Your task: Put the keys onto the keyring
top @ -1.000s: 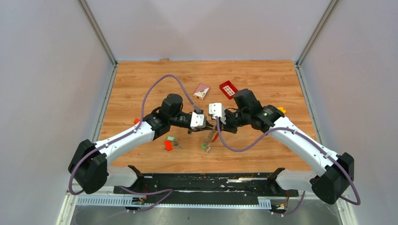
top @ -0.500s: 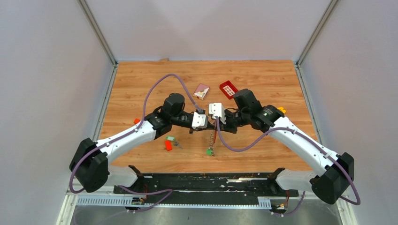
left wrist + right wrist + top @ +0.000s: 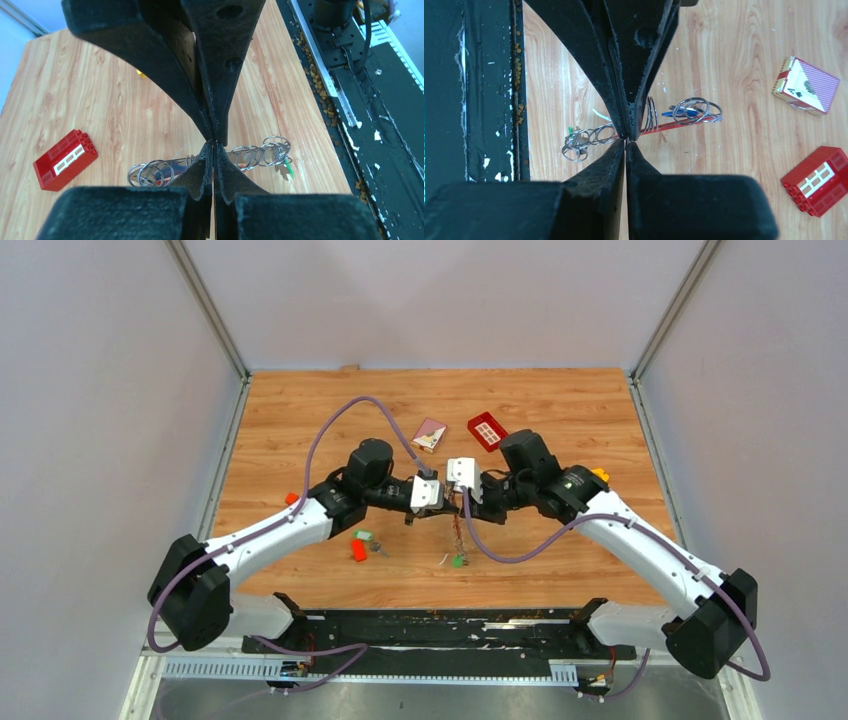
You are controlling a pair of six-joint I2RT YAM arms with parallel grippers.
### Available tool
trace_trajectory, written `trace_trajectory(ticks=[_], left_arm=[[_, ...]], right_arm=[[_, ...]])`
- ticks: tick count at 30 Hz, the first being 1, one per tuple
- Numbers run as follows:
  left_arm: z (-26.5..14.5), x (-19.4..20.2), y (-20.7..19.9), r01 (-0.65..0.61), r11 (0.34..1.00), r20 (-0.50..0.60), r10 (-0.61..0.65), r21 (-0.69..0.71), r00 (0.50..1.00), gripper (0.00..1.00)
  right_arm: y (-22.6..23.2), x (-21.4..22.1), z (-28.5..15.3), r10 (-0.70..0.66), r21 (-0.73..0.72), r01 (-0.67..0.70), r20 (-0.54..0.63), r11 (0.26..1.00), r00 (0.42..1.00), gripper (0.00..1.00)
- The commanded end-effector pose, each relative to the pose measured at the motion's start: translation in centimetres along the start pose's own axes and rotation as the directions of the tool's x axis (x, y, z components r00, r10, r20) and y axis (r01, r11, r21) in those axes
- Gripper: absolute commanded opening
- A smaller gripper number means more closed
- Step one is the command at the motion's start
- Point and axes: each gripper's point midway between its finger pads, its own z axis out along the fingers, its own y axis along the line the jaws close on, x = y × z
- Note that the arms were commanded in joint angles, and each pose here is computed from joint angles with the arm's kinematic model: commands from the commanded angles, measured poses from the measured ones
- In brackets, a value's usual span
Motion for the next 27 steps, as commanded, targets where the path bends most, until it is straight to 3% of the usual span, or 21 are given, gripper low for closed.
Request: trace_trajectory(ticks=[1,6,11,20,27], left_arm=[[-0.5,-2.6,0.7,0.037,0.998,0.102,-0.032,-0.048,0.994,0.00],[-0.8,-4.2,0.2,0.088,0.996,0.201,-0.080,-0.033,0.976,0.00],[-1.3,-5.5,-0.2,0.152,0.988,0.297,-0.138,-0.025,0.945,0.00],[-2.1,-8.0,-1.1,0.253,0.967,0.479,-0.235,0.028,0.846,0.00],[-2.2,-8.1,-0.7,0.291,0.956,0.503,-0.262,0.021,0.824,0.00]], right_arm=[[-1.4,-2.4,-1.7,-0.049,0.092,0.040,0.105,0.995,0.993,0.09],[-0.6,-2.6,-2.6,-0.056,0.082,0.042,0.177,0.996,0.983,0.26],[0.8,-3.2,-3.6,-0.115,0.074,0.100,0.246,0.992,0.962,0.36],[2.2,-4.1,-4.1,-0.157,0.033,0.154,0.304,0.988,0.940,0.34],[2.4,-4.4,-4.3,-0.166,0.039,0.162,0.324,0.986,0.931,0.28]])
